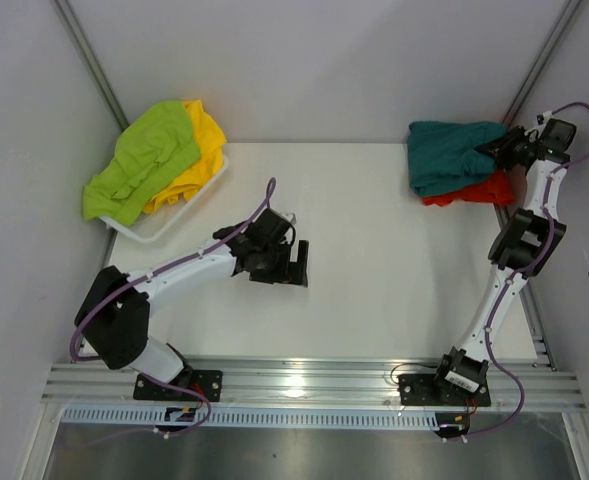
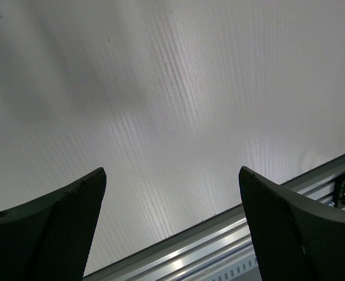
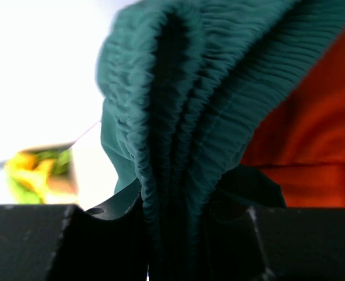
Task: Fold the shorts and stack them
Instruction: Neatly place the folded shorts to the corner
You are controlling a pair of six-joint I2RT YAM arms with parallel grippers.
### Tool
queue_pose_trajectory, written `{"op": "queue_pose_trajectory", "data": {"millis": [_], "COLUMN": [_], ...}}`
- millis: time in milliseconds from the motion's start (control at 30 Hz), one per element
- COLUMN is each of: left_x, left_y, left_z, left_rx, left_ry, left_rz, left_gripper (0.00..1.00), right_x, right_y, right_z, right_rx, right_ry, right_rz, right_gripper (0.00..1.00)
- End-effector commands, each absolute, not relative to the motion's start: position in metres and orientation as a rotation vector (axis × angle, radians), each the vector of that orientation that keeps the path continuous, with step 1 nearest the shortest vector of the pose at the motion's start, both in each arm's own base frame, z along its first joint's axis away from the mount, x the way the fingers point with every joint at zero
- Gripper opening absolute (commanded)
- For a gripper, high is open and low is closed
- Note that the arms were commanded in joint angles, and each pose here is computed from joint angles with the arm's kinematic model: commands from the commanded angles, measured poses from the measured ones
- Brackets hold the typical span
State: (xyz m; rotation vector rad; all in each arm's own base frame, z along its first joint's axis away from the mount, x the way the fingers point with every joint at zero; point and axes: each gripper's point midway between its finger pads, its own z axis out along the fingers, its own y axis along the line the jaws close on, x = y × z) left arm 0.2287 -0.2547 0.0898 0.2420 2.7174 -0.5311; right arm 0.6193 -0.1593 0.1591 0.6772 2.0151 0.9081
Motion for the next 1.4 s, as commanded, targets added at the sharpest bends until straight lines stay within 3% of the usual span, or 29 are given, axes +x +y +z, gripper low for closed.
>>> {"op": "queue_pose_trajectory", "data": {"millis": [0, 367, 533, 633, 667, 767, 967, 1367], "left_x": [0.234, 0.237, 0.239, 0.237, 0.238, 0.237, 0.233, 0.235], "left_y": [-0.264, -0.275, -0.279, -0.279, -0.280, -0.278, -0.277, -0.275], "left_z": [0.109, 0.111, 0.109, 0.104, 0.106, 0.105, 0.108, 0.131], "left_rx": [0.290, 0.358, 0.376, 0.384, 0.384, 0.380, 0.382, 0.375], "left_ry": [2.675, 2.690, 2.697, 2.709, 2.703, 2.702, 2.696, 2.614], "left_rz": [-0.557, -0.562, -0.564, -0.561, -0.565, -0.566, -0.574, -0.617], "left_gripper": [0.95, 0.95, 0.95, 0.95, 0.95, 0.95, 0.95, 0.97], "right_x": [0.607, 0.600, 0.586, 0.580, 0.578, 0.576, 0.572, 0.543], "right_y": [-0.219, -0.259, -0.255, -0.257, -0.259, -0.268, -0.286, -0.263], "right_z": [0.116, 0.091, 0.084, 0.099, 0.103, 0.119, 0.184, 0.308], "right_rx": [0.848, 0.888, 0.950, 0.956, 0.960, 0.959, 0.919, 0.725], "right_ry": [2.059, 2.094, 2.139, 2.143, 2.139, 2.115, 2.007, 1.861], "right_rz": [0.635, 0.350, 0.401, 0.354, 0.331, 0.261, 0.130, -0.106], "right_gripper": [0.00, 0.04, 0.08, 0.28, 0.50, 0.84, 0.96, 0.99]}}
